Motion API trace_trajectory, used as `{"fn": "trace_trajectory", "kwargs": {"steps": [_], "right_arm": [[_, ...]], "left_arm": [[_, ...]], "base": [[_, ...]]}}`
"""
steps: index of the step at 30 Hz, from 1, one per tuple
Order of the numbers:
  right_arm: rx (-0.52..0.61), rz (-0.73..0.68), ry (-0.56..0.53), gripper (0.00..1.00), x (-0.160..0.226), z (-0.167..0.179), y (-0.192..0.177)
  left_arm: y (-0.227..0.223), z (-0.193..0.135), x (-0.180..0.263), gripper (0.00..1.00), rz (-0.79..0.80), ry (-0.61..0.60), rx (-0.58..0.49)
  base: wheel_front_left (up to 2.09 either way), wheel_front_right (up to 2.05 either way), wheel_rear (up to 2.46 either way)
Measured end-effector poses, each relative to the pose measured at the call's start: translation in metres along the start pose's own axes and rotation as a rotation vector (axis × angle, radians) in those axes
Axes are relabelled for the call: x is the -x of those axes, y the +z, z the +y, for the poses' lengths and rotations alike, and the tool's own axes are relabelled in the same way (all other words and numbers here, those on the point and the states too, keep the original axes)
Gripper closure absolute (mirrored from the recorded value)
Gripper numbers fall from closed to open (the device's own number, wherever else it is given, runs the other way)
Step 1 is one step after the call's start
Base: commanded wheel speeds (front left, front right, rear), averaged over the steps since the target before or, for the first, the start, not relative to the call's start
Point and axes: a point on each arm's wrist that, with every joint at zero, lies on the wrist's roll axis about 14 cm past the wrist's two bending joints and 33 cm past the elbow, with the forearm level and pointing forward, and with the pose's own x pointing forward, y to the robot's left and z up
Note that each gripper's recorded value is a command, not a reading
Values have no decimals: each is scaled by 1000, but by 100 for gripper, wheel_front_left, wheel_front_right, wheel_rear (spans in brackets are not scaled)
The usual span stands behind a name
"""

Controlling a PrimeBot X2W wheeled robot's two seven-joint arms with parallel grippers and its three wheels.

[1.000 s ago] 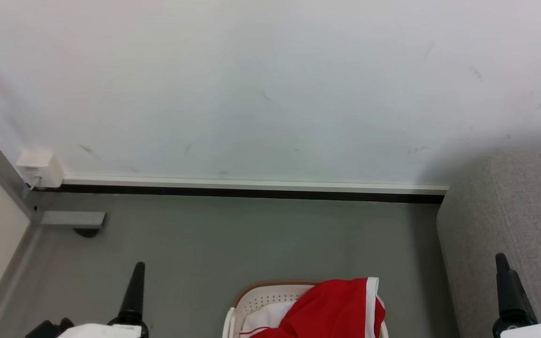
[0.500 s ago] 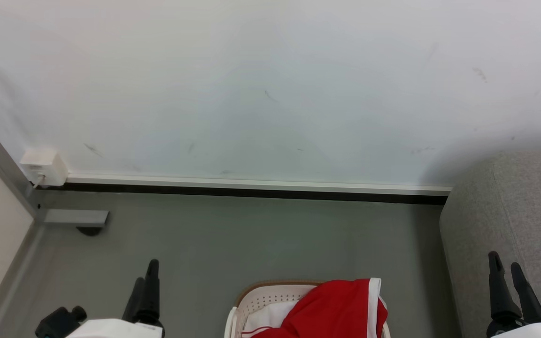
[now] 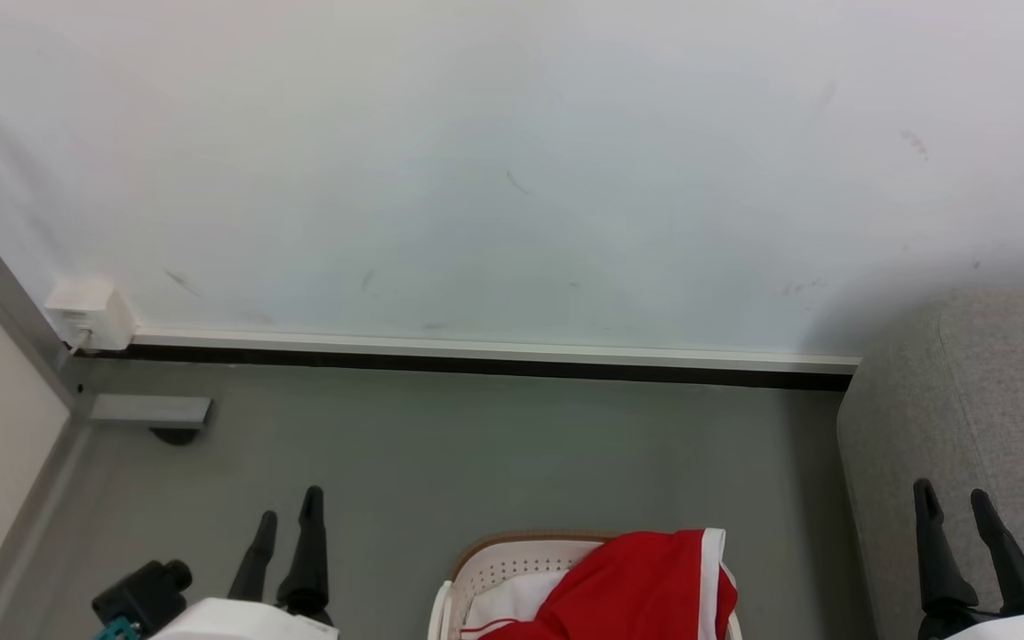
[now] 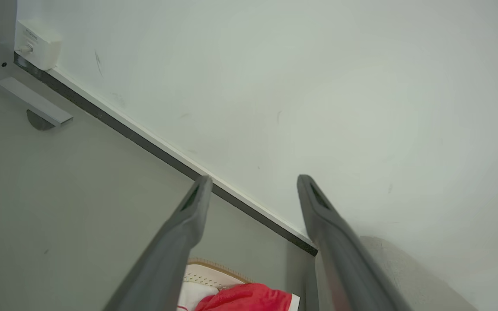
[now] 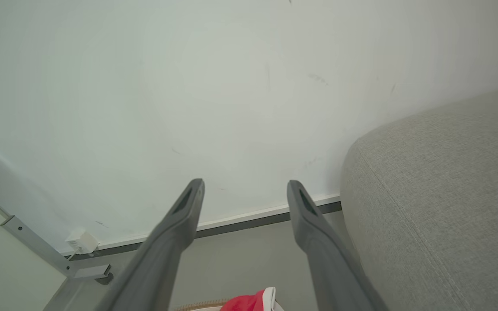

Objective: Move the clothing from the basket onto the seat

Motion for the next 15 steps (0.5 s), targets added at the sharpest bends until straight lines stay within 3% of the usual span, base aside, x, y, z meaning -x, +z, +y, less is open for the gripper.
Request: {"fn": "trace_trajectory", "kwargs": {"steps": [15], "right_arm": [[184,7,31,0,1,1,-2]], "left_arm": [[5,-6,1,0,-35,-32,-239]], "base": [[0,0,0]]}}
